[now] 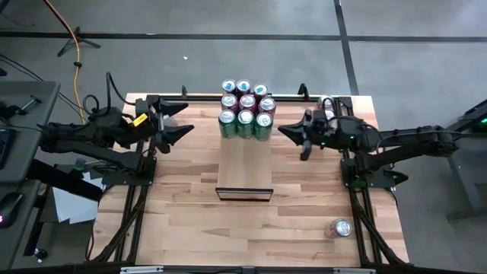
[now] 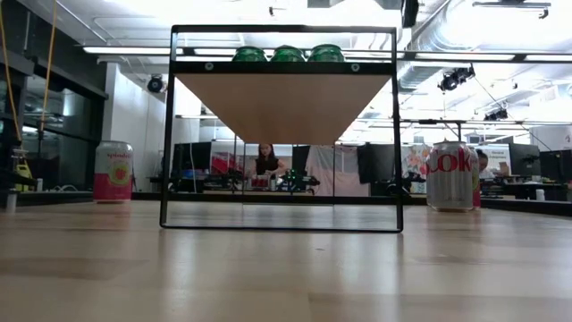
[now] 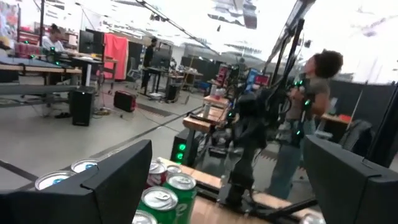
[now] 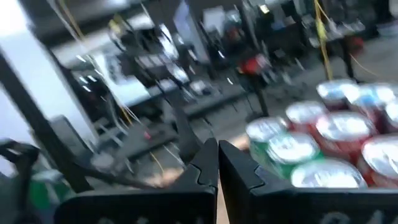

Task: Place canned beverage on shelf
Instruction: Put the middle red silver soda can on the shelf

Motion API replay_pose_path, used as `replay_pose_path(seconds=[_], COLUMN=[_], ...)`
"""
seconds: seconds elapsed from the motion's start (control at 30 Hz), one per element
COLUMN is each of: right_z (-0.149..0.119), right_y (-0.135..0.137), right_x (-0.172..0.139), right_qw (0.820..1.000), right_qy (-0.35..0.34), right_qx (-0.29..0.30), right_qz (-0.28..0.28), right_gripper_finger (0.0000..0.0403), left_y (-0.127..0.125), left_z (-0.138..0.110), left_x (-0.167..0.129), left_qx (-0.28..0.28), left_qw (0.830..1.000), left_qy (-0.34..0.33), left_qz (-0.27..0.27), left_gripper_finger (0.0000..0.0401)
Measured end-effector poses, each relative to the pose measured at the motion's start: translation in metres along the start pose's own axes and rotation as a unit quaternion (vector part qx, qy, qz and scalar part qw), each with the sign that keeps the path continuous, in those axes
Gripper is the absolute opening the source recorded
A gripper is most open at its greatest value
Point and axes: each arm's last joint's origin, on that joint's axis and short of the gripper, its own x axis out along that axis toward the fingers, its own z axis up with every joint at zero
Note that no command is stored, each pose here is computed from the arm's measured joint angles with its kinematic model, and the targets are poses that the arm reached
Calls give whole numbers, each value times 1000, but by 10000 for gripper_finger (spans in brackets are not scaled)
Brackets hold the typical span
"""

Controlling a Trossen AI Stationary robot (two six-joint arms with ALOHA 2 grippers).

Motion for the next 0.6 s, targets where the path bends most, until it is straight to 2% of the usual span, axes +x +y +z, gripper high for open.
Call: replay_pose_path(seconds=[0.13,0.23,0.33,0.5,0.53,0.6], right_z=[5,3,2,2,2,2], right_y=[2,1,1,1,1,1], right_x=[-2,-1,0,0,0,0], right_qw=[1000,1000,1000,1000,1000,1000], right_qy=[-16,-13,-8,-11,-11,-11], right_qx=[3,2,1,-6,-8,-11], right_qz=[10,8,6,5,5,4], right_gripper_finger=[0,0,0,0,0,0], left_y=[0,0,1,1,1,2], left_z=[-4,-10,-16,-18,-16,-13], left_x=[1,4,6,5,3,-2], left_qx=[42,59,63,48,43,33], left_qw=[999,997,996,996,996,997], left_qy=[19,40,61,74,72,65], left_qz=[2,20,33,17,11,7], left_gripper_finger=[344,310,239,45,23,17])
